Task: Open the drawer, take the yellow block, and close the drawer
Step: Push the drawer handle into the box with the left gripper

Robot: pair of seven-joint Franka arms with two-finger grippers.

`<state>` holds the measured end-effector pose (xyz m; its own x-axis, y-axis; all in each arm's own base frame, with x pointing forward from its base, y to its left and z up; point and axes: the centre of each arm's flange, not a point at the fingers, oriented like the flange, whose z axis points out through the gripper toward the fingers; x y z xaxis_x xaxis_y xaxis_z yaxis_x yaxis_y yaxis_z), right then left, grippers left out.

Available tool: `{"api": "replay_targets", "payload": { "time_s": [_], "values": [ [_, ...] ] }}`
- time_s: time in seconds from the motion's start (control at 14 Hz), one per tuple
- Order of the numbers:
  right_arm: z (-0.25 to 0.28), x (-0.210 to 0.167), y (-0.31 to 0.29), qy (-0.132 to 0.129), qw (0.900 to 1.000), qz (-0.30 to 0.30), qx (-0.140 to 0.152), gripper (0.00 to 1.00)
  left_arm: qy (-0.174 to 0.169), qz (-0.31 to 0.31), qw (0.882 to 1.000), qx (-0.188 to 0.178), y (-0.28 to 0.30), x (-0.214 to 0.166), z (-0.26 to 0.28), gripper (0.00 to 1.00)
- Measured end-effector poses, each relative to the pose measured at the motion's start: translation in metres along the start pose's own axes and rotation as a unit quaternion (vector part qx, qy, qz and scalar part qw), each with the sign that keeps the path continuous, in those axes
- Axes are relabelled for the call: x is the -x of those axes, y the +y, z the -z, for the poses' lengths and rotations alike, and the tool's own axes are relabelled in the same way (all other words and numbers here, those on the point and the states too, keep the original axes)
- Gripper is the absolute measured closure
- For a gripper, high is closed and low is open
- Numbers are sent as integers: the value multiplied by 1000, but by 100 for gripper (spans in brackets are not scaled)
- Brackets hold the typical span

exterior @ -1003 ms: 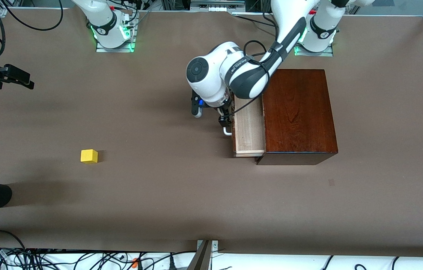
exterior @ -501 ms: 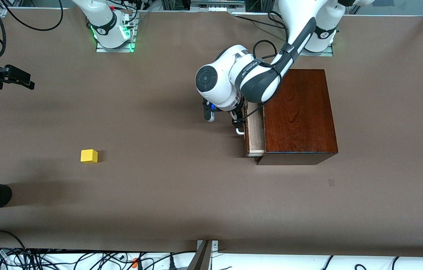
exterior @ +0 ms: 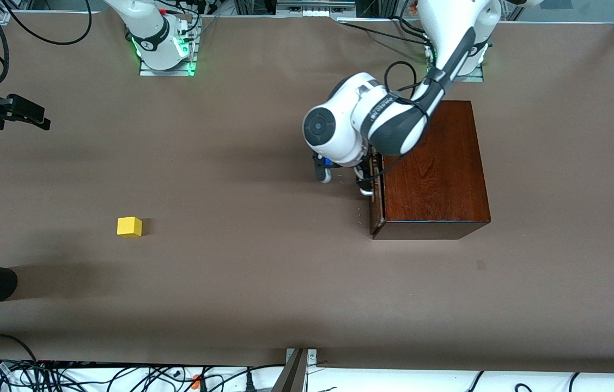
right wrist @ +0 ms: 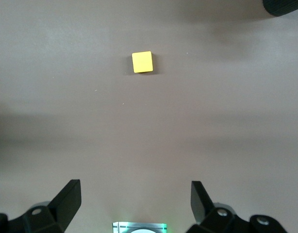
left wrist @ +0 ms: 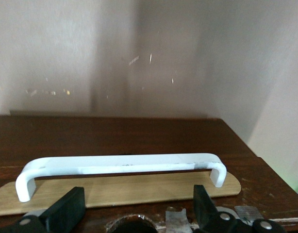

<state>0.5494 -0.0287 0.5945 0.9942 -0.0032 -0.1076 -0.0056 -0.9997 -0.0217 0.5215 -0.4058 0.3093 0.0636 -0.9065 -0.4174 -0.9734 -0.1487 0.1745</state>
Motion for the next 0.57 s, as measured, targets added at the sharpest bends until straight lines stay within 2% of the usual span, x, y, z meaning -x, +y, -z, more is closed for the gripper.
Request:
{"api": "replay_targets", "payload": {
  "time_s": [0.36, 0.57],
  "values": [
    [0, 0, 0, 0, 1000, 0, 0, 0, 5, 3, 1000, 2, -2, 6, -1, 0],
    [0, 0, 0, 0, 1000, 0, 0, 0, 15, 45, 999, -10, 6, 1, 12, 0]
  ]
}}
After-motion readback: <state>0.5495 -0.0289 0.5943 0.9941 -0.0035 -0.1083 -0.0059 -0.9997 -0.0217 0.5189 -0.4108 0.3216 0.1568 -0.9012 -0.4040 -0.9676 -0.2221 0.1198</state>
